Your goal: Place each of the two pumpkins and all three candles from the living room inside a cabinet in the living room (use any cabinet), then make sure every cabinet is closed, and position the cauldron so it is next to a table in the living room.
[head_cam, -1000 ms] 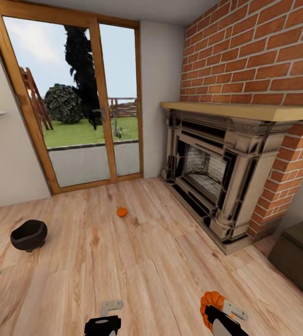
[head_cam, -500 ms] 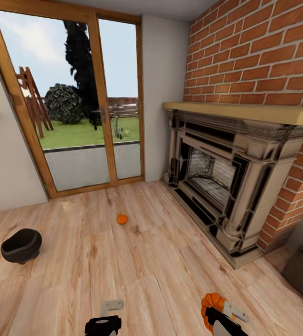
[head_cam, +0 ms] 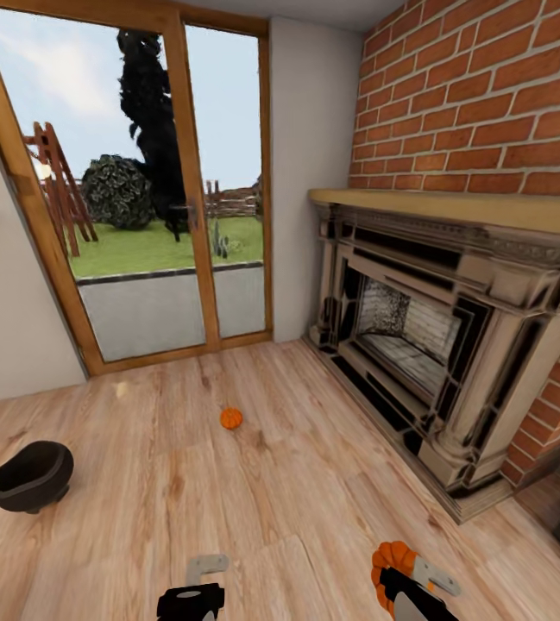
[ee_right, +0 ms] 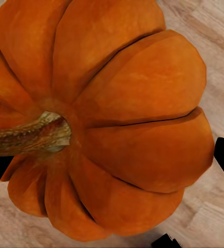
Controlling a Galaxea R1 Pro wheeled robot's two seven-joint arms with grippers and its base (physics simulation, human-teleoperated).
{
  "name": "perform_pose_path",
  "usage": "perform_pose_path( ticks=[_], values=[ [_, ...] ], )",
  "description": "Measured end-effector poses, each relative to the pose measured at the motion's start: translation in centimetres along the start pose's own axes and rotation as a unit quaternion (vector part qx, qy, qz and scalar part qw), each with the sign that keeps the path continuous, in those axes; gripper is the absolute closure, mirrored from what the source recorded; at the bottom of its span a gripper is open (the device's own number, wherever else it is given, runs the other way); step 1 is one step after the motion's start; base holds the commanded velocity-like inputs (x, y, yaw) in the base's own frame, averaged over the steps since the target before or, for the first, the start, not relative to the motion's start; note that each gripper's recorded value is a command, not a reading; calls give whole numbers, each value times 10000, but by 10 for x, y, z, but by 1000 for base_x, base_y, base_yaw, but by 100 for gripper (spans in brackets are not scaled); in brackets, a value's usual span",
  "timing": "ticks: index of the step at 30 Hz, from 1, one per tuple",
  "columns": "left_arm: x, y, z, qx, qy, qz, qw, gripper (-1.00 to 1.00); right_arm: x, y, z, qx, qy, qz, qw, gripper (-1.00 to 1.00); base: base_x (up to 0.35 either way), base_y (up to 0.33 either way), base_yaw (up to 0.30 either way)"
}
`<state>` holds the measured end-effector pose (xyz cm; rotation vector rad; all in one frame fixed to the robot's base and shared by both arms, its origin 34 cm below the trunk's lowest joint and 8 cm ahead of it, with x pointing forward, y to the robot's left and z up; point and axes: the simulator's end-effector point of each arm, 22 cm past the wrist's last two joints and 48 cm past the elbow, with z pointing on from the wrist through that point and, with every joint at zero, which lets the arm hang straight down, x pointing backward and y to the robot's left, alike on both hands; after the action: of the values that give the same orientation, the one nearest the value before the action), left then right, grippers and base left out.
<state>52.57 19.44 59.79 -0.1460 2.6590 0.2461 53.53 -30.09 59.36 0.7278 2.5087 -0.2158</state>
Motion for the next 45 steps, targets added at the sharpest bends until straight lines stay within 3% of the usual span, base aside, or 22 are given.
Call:
perform_pose_path(
  ticks=[45],
  values=[
    [0,0,0,-2,8,-2,10000,-100,-1,1,0,-10,-3,8,10000,100,293,117,0]
  ],
)
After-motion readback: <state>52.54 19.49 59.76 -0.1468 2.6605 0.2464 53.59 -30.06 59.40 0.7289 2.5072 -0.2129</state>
